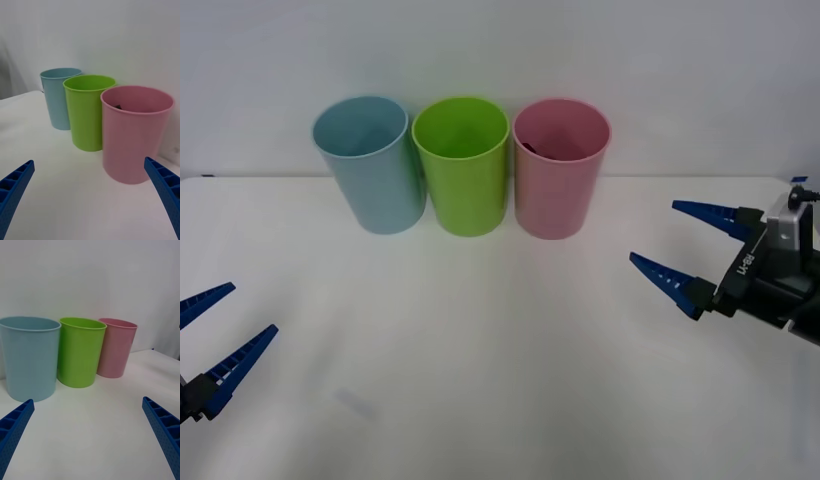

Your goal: Grasp the object on the table and drop it into the matching bin: aluminum can to the light blue bin, PET bottle to the pink bin.

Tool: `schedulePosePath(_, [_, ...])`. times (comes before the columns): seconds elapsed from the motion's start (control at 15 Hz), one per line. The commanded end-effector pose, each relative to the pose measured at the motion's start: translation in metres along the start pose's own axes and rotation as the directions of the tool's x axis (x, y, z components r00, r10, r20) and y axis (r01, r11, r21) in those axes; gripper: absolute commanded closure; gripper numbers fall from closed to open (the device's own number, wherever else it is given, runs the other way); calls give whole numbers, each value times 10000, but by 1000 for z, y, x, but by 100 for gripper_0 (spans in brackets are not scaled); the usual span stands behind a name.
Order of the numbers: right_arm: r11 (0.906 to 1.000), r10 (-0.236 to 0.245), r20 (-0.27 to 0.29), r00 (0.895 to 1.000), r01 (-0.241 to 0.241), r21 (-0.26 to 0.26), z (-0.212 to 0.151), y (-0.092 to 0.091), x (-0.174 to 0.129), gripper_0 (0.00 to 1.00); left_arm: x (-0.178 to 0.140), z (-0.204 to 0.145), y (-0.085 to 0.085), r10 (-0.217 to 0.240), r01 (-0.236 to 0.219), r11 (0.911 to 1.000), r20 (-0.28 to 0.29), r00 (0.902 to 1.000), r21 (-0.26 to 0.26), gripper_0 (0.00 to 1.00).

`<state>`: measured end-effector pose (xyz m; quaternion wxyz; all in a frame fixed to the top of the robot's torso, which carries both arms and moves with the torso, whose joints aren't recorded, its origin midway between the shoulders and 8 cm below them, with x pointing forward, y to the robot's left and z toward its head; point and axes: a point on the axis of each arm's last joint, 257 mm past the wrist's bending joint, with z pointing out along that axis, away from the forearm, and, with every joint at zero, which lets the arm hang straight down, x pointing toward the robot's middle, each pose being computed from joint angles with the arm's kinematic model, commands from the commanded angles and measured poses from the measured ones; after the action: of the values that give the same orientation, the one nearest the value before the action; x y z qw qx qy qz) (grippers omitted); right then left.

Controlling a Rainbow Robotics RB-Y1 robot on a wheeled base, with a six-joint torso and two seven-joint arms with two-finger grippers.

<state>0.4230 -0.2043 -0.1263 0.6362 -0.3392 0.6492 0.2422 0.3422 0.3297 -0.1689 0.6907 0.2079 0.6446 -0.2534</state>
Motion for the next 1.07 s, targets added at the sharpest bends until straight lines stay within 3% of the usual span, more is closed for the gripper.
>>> schedulePosePath(0.07, [9995, 299, -226, 9993, -301, -90, -19, 18, 20, 0, 0, 0, 0, 0, 0, 10000, 0, 10000, 0, 0])
schedulePosePath(0.2, [10000, -40, -316, 9995, 39, -16, -31, 23, 32, 0, 0, 0, 0, 0, 0, 10000, 0, 10000, 0, 0])
schedulePosePath(0.53, [9996, -261, -657, 9975, 255, -108, -62, 42, 58, 0, 0, 0, 0, 0, 0, 10000, 0, 10000, 0, 0])
schedulePosePath(0.8, [9958, -433, -631, 9971, 380, -838, -84, 59, 68, 0, 0, 0, 0, 0, 0, 10000, 0, 10000, 0, 0])
schedulePosePath(1.07, [9876, -158, -642, 9978, 55, -1569, -100, 74, 84, 0, 0, 0, 0, 0, 0, 10000, 0, 10000, 0, 0])
